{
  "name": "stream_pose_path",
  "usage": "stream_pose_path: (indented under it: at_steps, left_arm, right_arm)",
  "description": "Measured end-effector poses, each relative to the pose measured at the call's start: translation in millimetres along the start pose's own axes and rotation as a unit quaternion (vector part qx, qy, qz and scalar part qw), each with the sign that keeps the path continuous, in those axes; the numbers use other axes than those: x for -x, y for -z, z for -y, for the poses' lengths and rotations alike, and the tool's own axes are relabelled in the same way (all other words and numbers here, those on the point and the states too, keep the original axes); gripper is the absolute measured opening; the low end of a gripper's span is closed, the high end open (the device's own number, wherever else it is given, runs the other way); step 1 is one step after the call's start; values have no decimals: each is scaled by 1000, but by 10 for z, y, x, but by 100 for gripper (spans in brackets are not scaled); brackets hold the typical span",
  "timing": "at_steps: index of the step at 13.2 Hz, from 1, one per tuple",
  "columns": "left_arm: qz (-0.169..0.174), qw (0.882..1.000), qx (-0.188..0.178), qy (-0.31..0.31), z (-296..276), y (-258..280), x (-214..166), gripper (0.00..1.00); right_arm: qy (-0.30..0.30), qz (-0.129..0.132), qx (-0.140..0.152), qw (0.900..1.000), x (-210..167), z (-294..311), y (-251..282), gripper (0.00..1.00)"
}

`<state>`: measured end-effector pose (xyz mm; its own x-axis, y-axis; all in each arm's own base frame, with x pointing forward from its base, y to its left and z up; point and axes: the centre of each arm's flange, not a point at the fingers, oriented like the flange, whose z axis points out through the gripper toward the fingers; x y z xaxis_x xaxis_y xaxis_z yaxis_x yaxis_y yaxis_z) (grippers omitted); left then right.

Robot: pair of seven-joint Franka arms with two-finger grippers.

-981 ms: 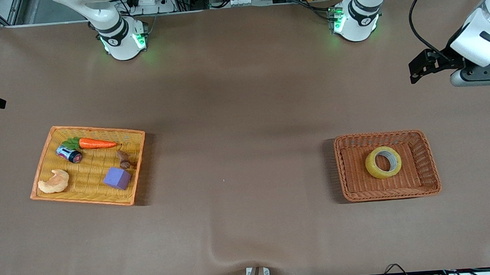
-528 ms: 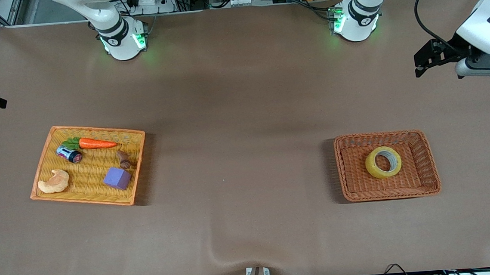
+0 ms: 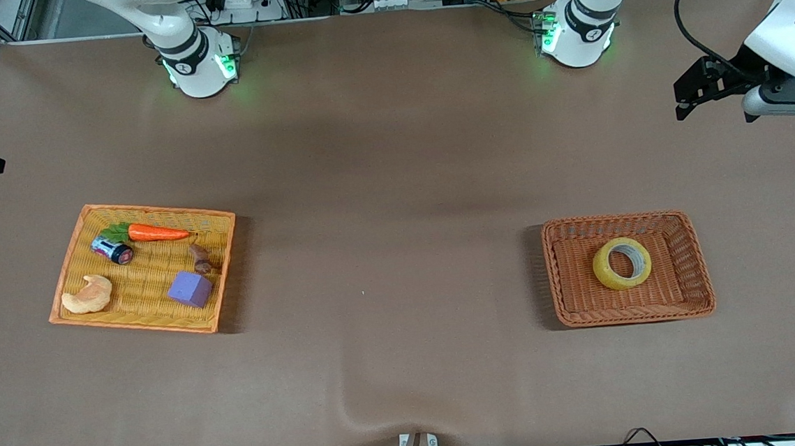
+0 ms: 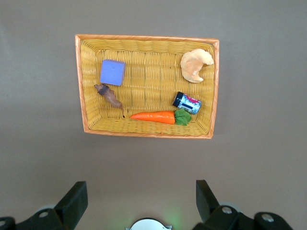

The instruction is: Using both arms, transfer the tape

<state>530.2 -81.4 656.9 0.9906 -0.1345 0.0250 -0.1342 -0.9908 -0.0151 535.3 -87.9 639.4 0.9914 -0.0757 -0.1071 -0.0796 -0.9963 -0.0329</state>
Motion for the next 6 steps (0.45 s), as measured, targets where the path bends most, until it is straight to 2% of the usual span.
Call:
stream_pose_path:
  at_steps: [3, 6]
  left_arm:
    - [-2, 1000, 1, 0, 4, 25, 17, 100]
    - [-2, 1000, 4, 2, 9, 31, 23, 100]
  right_arm:
    - [28, 3, 18, 999, -15, 285, -10, 100]
    - [47, 5, 21, 999, -17, 434, -21, 100]
